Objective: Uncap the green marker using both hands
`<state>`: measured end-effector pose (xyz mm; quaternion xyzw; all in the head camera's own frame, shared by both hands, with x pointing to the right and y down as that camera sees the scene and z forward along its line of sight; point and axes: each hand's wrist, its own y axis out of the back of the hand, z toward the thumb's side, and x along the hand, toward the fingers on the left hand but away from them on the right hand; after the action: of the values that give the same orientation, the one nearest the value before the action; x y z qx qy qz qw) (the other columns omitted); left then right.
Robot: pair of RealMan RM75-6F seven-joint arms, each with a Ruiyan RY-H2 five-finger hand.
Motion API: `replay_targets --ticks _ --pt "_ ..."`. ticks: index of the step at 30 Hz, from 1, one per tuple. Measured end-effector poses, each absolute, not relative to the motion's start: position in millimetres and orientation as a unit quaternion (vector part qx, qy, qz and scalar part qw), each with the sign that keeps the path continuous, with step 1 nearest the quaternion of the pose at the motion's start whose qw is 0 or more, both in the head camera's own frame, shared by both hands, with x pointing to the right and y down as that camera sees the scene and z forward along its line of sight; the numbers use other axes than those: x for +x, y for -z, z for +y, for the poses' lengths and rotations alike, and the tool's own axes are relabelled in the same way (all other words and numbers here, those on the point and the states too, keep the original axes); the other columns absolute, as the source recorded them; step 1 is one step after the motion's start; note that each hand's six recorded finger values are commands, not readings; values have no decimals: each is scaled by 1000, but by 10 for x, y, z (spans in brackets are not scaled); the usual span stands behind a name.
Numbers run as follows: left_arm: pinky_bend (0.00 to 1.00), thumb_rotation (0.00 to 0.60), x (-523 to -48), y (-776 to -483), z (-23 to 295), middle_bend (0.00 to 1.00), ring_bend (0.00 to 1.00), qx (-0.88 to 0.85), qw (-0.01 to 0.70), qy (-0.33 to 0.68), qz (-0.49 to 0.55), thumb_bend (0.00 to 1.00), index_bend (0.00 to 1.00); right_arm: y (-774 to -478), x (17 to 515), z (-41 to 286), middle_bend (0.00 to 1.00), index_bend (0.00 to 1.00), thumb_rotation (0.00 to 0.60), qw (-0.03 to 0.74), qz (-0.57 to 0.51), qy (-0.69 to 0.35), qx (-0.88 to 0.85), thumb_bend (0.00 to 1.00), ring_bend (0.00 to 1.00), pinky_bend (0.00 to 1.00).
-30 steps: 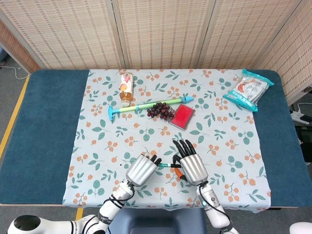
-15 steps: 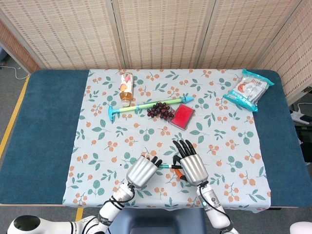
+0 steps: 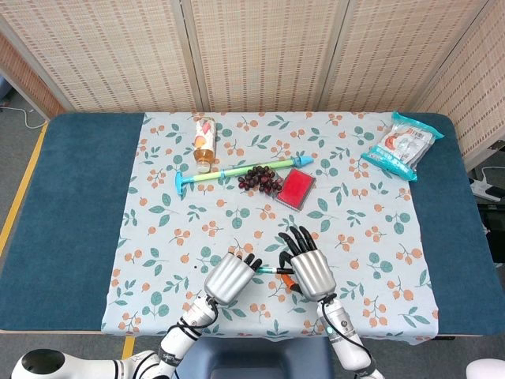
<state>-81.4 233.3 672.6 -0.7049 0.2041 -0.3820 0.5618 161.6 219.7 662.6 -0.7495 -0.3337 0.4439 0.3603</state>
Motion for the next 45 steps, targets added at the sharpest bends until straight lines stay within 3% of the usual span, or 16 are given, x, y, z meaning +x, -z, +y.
replay_targets --ticks 4,11,29,45 --pt "1000 600 -812 -6725 2338 1000 827 -709 556 382 206 528 910 -6628 1606 2194 352 808 600 360 -341 -440 -749 298 19 0" --pt "1000 600 -816 -6725 2353 1000 829 -733 517 386 218 551 910 -6593 1591 2176 455 922 600 360 -365 -419 -749 402 107 0" --pt "1000 600 -831 -6701 2344 1000 841 -763 453 389 248 648 910 -6509 1648 2114 501 959 600 365 -426 -373 -739 422 159 17" --pt "1000 600 -851 -6704 2325 1000 844 -769 439 397 242 668 911 -6466 1687 2060 503 962 600 370 -444 -362 -732 422 168 24"
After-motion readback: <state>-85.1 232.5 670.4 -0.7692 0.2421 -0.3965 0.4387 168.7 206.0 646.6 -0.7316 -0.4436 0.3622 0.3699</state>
